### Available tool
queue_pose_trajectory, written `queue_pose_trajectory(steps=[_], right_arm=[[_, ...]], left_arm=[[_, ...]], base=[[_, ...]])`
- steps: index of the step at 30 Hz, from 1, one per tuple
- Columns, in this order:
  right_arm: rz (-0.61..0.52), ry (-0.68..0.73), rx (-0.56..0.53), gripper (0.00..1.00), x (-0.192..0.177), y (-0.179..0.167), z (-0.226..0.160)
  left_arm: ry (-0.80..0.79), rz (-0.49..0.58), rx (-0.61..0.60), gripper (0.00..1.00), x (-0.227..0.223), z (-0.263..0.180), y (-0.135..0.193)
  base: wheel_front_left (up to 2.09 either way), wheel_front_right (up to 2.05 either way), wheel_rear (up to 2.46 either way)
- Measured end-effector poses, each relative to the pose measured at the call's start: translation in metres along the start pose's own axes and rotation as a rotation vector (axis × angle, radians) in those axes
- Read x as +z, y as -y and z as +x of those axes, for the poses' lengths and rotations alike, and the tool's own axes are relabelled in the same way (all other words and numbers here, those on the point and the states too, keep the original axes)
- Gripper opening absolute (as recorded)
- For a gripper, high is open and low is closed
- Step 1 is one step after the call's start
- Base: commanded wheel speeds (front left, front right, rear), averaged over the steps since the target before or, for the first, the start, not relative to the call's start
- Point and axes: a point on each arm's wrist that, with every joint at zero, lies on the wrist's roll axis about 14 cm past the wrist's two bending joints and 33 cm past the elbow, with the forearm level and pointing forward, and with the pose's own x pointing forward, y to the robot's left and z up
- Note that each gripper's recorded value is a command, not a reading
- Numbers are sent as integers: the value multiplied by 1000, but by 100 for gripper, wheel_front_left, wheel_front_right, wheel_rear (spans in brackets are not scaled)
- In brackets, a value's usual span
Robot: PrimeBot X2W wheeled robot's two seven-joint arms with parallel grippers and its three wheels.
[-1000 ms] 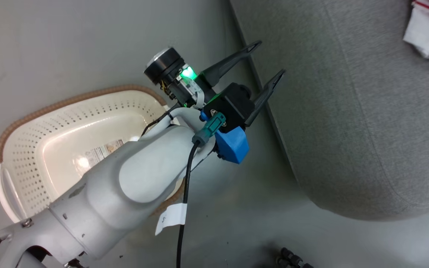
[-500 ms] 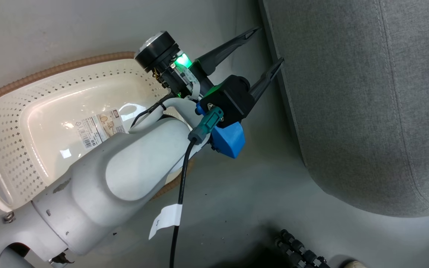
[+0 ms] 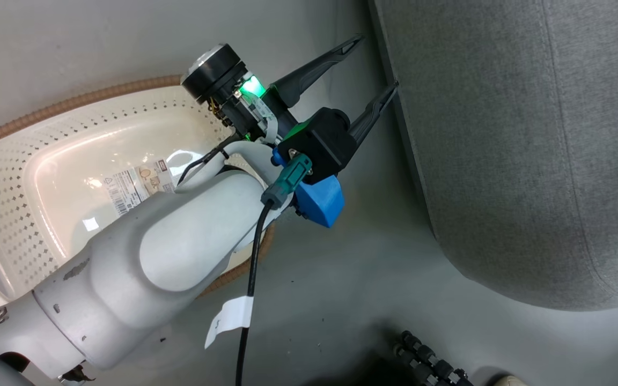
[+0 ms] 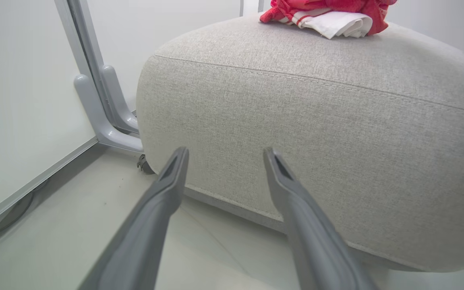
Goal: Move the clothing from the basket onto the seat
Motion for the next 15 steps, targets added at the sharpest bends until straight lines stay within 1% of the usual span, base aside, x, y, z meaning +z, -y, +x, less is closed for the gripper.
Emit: queue_pose_trajectory(steps=[4, 9, 12, 15], right_arm=[[4, 29, -11, 100, 12, 13, -12], [-8, 46, -15, 100, 21, 33, -38], [-17, 101, 21, 100, 42, 32, -49], [-4, 154, 68, 100, 62, 25, -62]], left_arm=[[27, 10, 4, 100, 15, -1, 4], [59, 13, 22, 100, 37, -3, 10], [75, 4, 61, 100, 52, -8, 11], [86, 2, 112, 100, 68, -15, 7]], base=[[0, 0, 0], [0, 0, 0], [0, 0, 0], [0, 0, 0]])
